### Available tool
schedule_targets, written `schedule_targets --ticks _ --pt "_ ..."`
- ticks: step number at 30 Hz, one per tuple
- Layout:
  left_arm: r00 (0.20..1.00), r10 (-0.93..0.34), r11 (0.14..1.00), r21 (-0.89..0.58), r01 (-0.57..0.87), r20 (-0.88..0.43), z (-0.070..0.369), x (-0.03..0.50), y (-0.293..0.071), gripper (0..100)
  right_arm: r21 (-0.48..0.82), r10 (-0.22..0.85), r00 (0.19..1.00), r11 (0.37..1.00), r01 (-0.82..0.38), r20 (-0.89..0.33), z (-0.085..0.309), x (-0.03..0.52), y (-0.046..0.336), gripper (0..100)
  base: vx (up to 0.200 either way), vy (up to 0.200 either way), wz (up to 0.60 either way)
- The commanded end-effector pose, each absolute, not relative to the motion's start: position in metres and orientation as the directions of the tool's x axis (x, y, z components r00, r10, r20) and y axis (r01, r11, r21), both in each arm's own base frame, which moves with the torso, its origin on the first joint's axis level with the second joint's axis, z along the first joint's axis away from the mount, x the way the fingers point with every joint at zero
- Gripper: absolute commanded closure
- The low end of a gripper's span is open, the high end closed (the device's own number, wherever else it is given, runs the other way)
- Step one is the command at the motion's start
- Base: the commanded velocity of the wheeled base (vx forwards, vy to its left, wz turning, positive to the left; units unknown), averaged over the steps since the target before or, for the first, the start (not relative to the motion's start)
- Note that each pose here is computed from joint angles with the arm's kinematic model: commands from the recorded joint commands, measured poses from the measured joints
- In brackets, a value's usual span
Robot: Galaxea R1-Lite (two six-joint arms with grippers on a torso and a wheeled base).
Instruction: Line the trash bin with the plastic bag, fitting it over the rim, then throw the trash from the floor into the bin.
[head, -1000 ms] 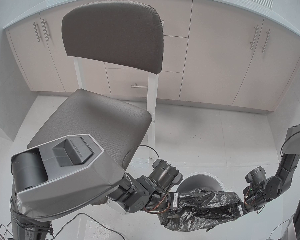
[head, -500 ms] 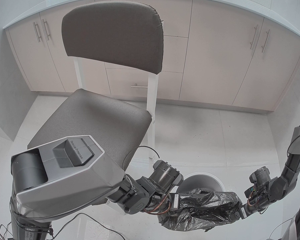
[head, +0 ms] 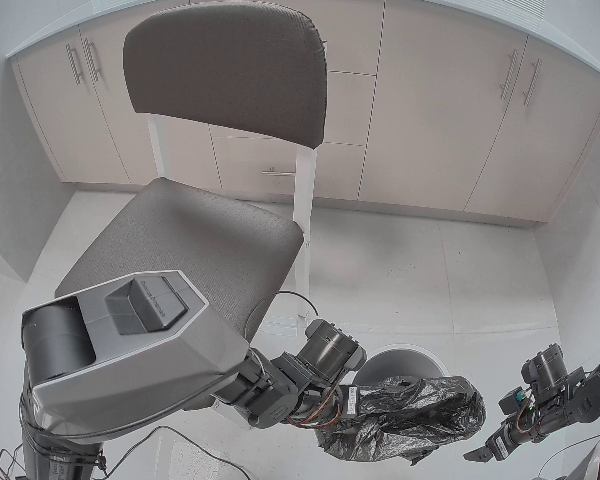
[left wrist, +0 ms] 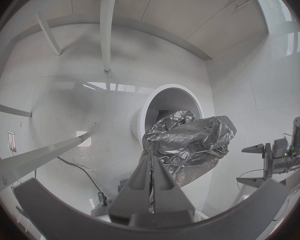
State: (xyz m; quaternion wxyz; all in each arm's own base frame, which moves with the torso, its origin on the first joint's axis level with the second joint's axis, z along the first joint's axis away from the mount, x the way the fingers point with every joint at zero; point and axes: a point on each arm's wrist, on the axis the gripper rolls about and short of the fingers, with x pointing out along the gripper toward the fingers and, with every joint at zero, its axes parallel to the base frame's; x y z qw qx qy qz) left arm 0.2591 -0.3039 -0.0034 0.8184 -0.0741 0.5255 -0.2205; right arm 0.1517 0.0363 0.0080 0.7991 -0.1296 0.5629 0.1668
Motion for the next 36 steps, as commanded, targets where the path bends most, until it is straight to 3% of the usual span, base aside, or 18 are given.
schedule_targets --ticks 1,6,8,11,16,23,29,36 --pt "0.352 -0.440 0.892 -0.355 0.281 -0.826 -0.003 0.259 -0.304 100 -0.004 0.211 0.403 0.883 -0.470 -0.891 0.028 0.144 0.049 0 0.000 0.000 0.00" --pt "0.352 -0.440 0.892 -0.355 0.281 -0.826 -0.003 0.259 -0.304 100 0.105 0.354 0.425 0.856 -0.507 -0.833 0.039 0.163 0.068 0 0.000 0.000 0.00" --pt "0.352 -0.440 0.892 -0.355 0.281 -0.826 -0.003 0.259 -0.304 100 0.232 0.473 0.404 0.825 -0.516 -0.783 0.046 0.184 0.087 0 0.000 0.000 0.00" --pt "0.350 -0.438 0.893 -0.354 0.279 -0.828 -0.003 0.259 -0.304 100 0.327 0.538 0.381 0.806 -0.493 -0.752 0.042 0.204 0.110 0 0.000 0.000 0.00" --pt "0.350 -0.438 0.892 -0.354 0.280 -0.828 -0.003 0.259 -0.304 100 0.355 0.539 0.335 0.805 -0.475 -0.773 0.010 0.214 0.127 0 0.000 0.000 0.00" --pt "0.351 -0.439 0.892 -0.355 0.279 -0.827 -0.003 0.259 -0.304 100 0.355 0.522 0.288 0.806 -0.473 -0.803 -0.013 0.197 0.123 0 0.000 0.000 0.00" --pt "0.352 -0.439 0.893 -0.355 0.278 -0.827 -0.003 0.259 -0.303 100 0.329 0.495 0.301 0.823 -0.463 -0.815 -0.022 0.178 0.112 0 0.000 0.000 0.00" --pt "0.354 -0.440 0.892 -0.355 0.280 -0.825 -0.004 0.259 -0.301 100 0.290 0.468 0.391 0.854 -0.432 -0.793 -0.034 0.174 0.107 0 0.000 0.000 0.00"
